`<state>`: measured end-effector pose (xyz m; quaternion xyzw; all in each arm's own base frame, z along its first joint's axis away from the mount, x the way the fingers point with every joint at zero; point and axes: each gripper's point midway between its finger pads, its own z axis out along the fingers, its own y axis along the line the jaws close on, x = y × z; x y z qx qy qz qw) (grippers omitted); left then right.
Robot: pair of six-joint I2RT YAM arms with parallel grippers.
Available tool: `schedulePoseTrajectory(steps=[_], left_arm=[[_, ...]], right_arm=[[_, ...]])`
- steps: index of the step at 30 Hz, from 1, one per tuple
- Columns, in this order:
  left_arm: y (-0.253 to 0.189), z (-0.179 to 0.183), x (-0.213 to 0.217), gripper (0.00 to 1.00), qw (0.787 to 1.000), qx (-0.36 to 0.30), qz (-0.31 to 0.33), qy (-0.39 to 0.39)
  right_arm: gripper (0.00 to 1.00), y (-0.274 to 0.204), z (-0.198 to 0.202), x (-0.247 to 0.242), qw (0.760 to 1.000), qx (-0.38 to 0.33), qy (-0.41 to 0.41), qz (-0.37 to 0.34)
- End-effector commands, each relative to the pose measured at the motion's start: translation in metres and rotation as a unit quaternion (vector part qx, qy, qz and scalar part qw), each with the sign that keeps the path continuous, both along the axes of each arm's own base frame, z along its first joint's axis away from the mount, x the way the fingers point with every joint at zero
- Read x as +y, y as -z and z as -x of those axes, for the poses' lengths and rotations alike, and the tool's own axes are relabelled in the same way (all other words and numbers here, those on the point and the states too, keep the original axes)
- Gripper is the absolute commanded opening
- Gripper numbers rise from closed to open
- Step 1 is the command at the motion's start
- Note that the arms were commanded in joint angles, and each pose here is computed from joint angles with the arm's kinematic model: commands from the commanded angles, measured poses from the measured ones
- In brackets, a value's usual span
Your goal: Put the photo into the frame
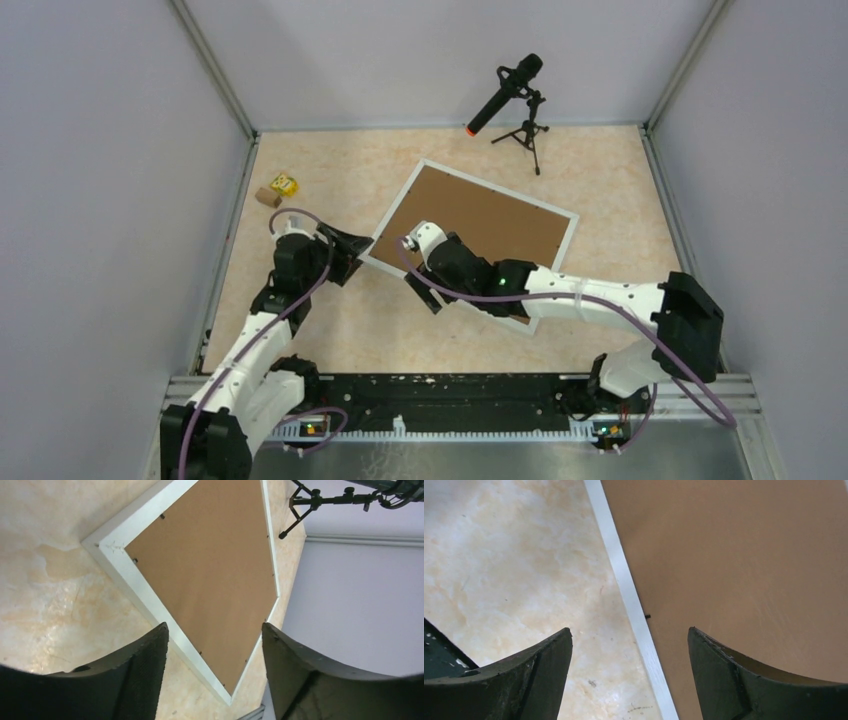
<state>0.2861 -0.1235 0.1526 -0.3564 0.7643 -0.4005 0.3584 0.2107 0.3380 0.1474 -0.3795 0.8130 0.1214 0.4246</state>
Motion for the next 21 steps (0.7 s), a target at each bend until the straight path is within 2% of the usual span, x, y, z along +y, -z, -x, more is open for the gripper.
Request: schedulePoseTrajectory(steps=[1, 3, 5, 8, 10, 12, 21], left_arm=[[-0.005, 0.009, -0.008, 0.79, 0.997, -0.011, -0.043, 0.065], [-0.003, 0.010, -0.014, 0.84, 0.993, 0.002, -0.059, 0.104], [0.000, 0.013, -0.024, 0.87, 0.988, 0.021, -0.054, 0.146], [0.020, 0.020, -0.041, 0.89, 0.979, 0.058, -0.013, 0.195], [0.028, 0.023, -0.050, 0.89, 0.975, 0.067, 0.022, 0.213], [0.034, 0.024, -0.055, 0.89, 0.972, 0.069, 0.039, 0.219], [0.061, 0.030, -0.055, 0.90, 0.972, 0.099, 0.064, 0.202]], right_arm=[[0.78, 0.026, -0.007, -0.027, 0.995, 0.055, 0.069, 0.049], [0.70, 0.035, -0.011, -0.026, 0.989, 0.110, 0.088, 0.055], [0.68, 0.046, -0.011, -0.023, 0.985, 0.133, 0.078, 0.073], [0.66, 0.059, -0.018, -0.020, 0.984, 0.139, 0.065, 0.093], [0.62, 0.069, -0.022, -0.021, 0.981, 0.147, 0.061, 0.108], [0.54, 0.079, -0.022, -0.021, 0.979, 0.153, 0.049, 0.126], [0.39, 0.113, -0.013, -0.027, 0.972, 0.170, 0.031, 0.160]])
